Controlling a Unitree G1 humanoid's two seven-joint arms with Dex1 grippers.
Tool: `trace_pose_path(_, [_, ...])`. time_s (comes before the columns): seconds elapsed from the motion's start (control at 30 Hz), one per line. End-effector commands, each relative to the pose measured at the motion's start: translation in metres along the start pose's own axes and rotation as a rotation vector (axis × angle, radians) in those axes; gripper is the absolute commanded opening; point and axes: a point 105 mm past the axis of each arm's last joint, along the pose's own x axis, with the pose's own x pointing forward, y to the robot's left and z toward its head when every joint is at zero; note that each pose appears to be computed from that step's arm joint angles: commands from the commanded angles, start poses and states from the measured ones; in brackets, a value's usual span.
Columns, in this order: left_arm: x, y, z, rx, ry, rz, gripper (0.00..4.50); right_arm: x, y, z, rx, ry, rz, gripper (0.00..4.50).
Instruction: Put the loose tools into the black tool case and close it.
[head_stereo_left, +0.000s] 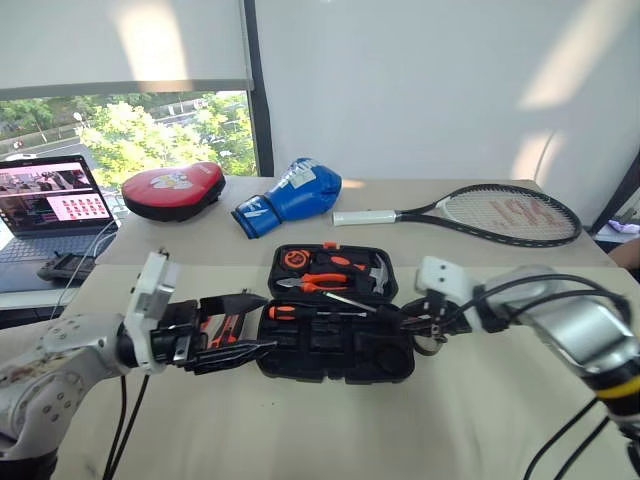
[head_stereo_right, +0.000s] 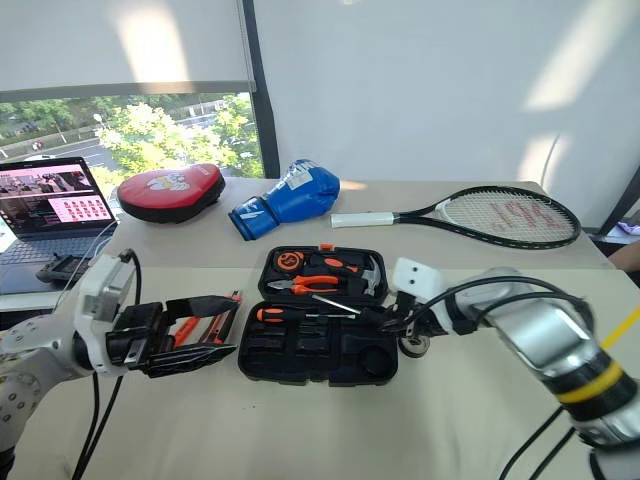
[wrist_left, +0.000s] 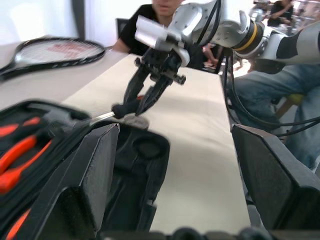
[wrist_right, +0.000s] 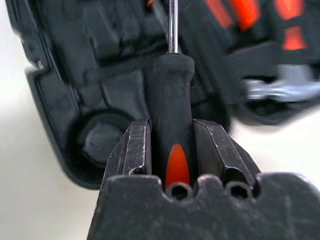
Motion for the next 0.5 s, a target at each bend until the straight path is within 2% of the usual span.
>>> trace_pose_path(0.03, [-0.011,0.000,0.001,0.046,0.014,0.043,3.81,0.001,-0.005,0.007,-0.118,0.010,0.046,0.93])
trace_pose_path(0.2, [-0.025,-0.002,-0.010,0.030,0.046,0.115,3.81,0.017,-0.006,0.010,-0.188,0.014,0.124,0.93])
trace_pose_path(0.5, [-0.029,-0.007,-0.014,0.041,0.053,0.138,3.81,0.041,-0.012,0.002,-0.289,0.086,0.212,0.93])
